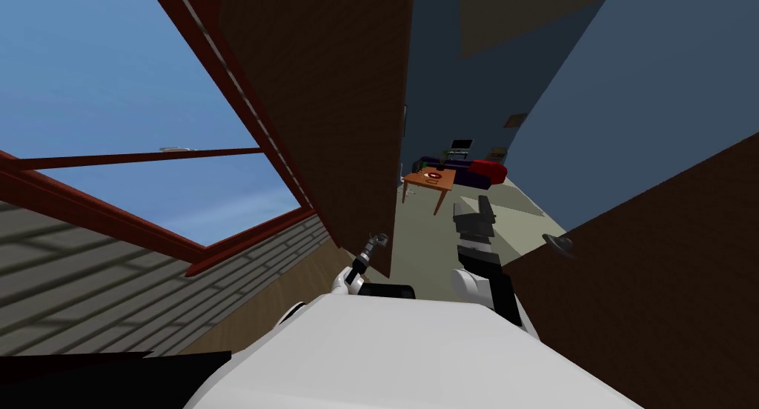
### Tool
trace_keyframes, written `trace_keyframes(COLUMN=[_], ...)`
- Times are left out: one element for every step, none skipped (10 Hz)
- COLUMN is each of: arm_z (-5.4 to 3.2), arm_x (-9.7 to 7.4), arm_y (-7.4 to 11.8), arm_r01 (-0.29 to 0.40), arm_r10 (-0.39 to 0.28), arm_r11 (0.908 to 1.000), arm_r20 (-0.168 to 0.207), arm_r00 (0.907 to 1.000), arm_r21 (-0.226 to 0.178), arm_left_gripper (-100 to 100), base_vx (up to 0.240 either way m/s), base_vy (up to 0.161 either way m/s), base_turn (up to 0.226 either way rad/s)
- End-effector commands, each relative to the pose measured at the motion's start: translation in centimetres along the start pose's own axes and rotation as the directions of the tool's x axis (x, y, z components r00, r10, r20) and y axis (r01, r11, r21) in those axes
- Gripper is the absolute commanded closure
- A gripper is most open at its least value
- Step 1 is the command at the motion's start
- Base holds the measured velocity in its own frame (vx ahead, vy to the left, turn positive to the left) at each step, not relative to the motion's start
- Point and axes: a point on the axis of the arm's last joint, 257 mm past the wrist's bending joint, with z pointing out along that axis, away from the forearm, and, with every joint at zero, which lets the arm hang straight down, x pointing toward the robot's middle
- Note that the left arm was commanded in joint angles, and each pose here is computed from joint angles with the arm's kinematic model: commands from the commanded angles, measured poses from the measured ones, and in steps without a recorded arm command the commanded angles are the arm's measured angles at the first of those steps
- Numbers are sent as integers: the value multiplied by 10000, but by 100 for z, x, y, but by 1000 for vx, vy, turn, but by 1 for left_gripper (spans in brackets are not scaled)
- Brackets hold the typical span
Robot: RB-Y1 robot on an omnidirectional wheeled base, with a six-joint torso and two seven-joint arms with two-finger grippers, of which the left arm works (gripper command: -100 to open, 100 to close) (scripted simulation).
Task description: Push the door open
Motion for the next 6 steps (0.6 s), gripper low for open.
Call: trace_keyframes(arm_z=[-9, -18, -37, -56, -66, -84], arm_x=[-189, -225, -297, -365, -398, -461], arm_y=[-46, -45, -45, -45, -45, -46], arm_r01=[-72, -70, -63, -52, -45, -28], arm_r10=[69, 66, 58, 45, 38, 20], arm_r11=[9999, 9999, 9999, 9999, 9999, 9999], arm_r20=[298, 370, 514, 657, 728, 866], arm_r00=[9995, 9993, 9987, 9978, 9973, 9962], arm_r21=[103, 100, 97, 97, 98, 101], arm_left_gripper=[100, 100, 100, 100, 100, 100], base_vx=[152, 140, 152, 144, 104, 135], base_vy=[-137, -155, -164, -199, -173, -170], base_turn=[121, 107, 135, 138, 126, 116])
